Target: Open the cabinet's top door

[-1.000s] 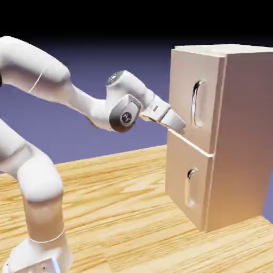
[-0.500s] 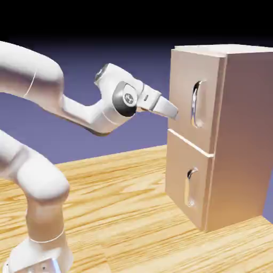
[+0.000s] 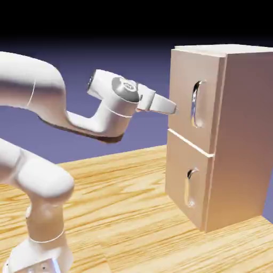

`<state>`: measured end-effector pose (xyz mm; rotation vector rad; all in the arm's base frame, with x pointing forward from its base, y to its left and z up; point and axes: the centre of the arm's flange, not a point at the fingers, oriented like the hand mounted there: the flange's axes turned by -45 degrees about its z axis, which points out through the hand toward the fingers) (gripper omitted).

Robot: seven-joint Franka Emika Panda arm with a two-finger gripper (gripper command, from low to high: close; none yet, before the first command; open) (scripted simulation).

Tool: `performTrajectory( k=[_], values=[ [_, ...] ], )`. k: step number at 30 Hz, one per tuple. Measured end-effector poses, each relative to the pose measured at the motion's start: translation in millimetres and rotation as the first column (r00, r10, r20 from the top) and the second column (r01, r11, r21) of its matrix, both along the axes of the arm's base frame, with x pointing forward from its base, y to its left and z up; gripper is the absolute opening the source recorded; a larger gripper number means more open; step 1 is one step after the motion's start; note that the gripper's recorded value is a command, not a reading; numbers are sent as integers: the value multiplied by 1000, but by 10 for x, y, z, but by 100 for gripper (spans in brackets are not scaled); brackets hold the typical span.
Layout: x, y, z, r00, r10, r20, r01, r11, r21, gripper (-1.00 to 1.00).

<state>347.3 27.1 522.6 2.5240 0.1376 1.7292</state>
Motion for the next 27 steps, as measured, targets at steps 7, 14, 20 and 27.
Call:
performTrajectory(
  k=[7, 14, 20, 27],
  values=[
    [3, -139, -36, 994, 1, 109, -4, 1000, 25, 100],
    [53, -302, -106, 975, 10, 221, -24, 998, 62, 100],
    [132, -447, -190, 949, 26, 315, -60, 993, 99, 100],
    [613, -490, -238, 933, 36, 359, -84, 989, 120, 100]
  ],
)
